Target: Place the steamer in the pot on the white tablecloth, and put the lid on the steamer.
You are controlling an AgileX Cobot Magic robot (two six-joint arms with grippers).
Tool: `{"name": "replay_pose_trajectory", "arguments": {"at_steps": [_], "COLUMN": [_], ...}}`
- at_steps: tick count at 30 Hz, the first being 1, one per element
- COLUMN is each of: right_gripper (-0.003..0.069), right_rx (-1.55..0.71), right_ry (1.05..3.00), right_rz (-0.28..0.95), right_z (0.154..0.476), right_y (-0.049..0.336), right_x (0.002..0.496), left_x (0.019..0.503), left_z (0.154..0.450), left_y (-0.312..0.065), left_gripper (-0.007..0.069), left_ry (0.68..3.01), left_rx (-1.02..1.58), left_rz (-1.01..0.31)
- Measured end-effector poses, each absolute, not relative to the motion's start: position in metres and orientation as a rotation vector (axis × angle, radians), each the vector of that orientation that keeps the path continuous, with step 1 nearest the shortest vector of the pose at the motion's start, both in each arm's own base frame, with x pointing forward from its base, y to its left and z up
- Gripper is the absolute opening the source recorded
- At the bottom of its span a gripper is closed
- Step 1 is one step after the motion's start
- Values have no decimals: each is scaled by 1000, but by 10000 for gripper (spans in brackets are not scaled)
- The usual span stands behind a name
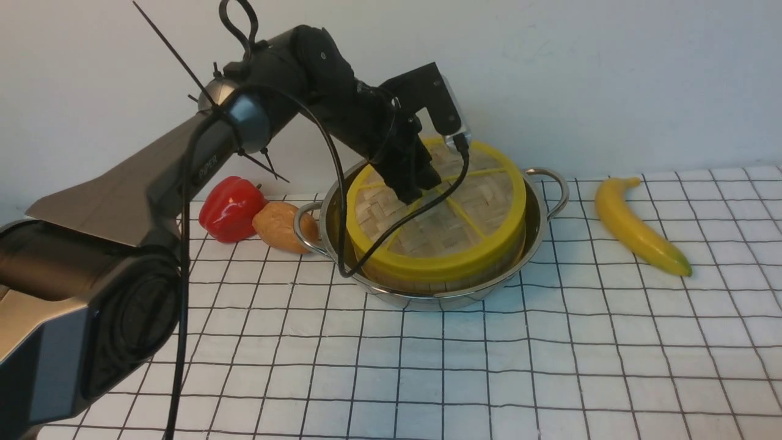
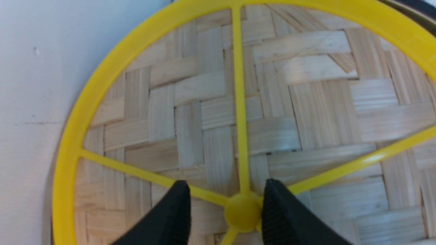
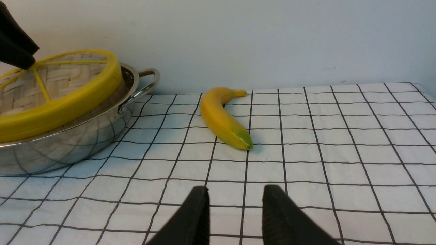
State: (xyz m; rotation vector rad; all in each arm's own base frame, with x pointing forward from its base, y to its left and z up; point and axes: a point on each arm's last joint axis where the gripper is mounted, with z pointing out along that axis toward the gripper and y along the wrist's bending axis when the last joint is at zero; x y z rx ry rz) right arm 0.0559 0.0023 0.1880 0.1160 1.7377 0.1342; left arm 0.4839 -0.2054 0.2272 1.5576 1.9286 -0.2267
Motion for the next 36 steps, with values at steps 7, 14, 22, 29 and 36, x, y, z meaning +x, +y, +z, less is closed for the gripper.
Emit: {"name": "replay_pose_trajectory", "arguments": {"at_steps": [7,14,22,29,36], "right_gripper": [240,240,240,240,240], "right_rx": [116,116,116,116,116], "right_ry": [1738,1738,1738,1738,1738], "right_rz": [134,134,134,134,134], "right_z": [188,188,188,188,188], "right_y": [2,2,2,2,2], "right_x": [56,56,56,56,56], "left_x": [484,478,437,396,380], "left_z": [227,263,384,441,462], "left_y": [-206,-201,-165,-135,-124], "left_gripper": [314,316,316,316,316], "left_ry": [1924,1905,1884,1988,2046], "left_rx": [1548,1495,1182,960,754], "left_rz": [-227,-161,-108,-148,-233]}}
